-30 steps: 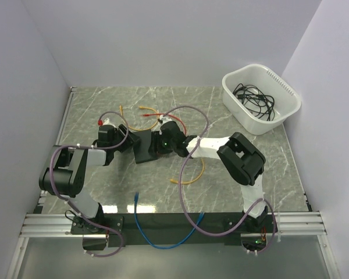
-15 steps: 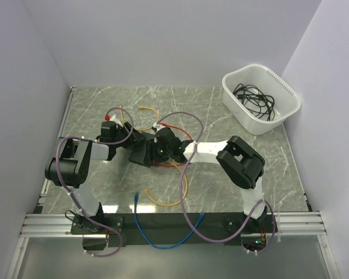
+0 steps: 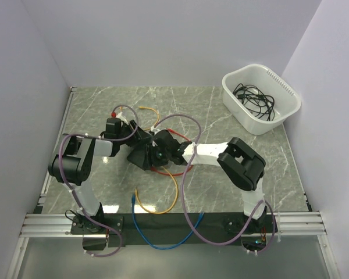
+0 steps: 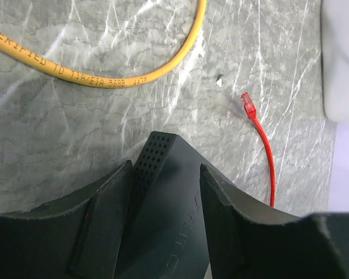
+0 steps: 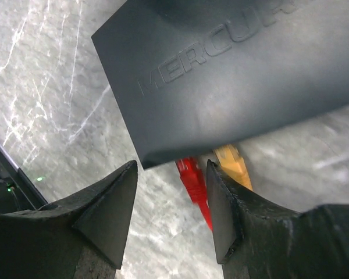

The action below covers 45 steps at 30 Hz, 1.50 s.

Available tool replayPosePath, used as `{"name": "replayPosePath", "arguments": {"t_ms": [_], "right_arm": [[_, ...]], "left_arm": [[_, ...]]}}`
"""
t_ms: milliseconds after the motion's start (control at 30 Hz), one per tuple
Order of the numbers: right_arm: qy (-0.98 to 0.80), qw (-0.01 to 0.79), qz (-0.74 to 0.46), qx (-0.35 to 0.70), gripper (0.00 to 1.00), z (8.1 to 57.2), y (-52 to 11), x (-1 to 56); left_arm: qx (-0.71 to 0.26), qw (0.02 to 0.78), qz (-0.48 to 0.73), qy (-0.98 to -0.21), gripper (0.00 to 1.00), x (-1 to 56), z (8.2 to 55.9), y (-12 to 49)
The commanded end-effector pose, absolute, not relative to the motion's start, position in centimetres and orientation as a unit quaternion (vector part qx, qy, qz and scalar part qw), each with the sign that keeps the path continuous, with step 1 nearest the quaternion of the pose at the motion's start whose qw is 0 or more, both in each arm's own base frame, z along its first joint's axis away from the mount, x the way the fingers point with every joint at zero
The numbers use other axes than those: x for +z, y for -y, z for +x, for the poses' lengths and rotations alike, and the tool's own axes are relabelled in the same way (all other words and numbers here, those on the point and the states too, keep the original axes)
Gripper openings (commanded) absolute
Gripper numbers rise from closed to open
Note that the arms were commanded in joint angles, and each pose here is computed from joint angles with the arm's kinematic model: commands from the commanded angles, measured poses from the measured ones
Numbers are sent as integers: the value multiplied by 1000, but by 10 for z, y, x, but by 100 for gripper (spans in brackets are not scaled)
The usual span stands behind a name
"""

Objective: Insert the plug into the switch port

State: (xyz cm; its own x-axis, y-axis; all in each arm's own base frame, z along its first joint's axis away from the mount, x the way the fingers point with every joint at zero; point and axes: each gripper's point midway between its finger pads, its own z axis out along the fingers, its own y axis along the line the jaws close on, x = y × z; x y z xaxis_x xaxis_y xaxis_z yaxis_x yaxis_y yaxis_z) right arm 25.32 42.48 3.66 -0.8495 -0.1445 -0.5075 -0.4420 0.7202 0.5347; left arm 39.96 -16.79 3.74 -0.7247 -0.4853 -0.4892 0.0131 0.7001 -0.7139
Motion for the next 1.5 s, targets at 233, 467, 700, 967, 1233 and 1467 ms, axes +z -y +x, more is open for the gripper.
{"name": "replayPosePath", "arguments": {"t_ms": [233, 467, 700, 967, 1233, 1467], "right_arm": [[-848, 368, -144, 354, 58, 254, -379, 179], [-731, 332, -136, 581, 56, 172, -371, 368], [-679, 364, 11, 637, 73, 145, -303, 482], [-689, 422, 81, 584, 93, 161, -256, 481], [-702, 405, 77, 581, 100, 150, -242, 460], [-706, 477, 95, 515, 99, 154, -193, 412]], "left_arm": [[-335, 370, -182, -847, 57, 75, 420, 131], [-320, 423, -220, -818, 58, 116, 441, 87], [-291, 432, -252, -816, 58, 115, 459, 47], [-281, 431, -266, -815, 58, 100, 463, 32], [-283, 424, -272, -816, 57, 96, 471, 33], [-271, 431, -247, -824, 57, 117, 519, 56]]}}
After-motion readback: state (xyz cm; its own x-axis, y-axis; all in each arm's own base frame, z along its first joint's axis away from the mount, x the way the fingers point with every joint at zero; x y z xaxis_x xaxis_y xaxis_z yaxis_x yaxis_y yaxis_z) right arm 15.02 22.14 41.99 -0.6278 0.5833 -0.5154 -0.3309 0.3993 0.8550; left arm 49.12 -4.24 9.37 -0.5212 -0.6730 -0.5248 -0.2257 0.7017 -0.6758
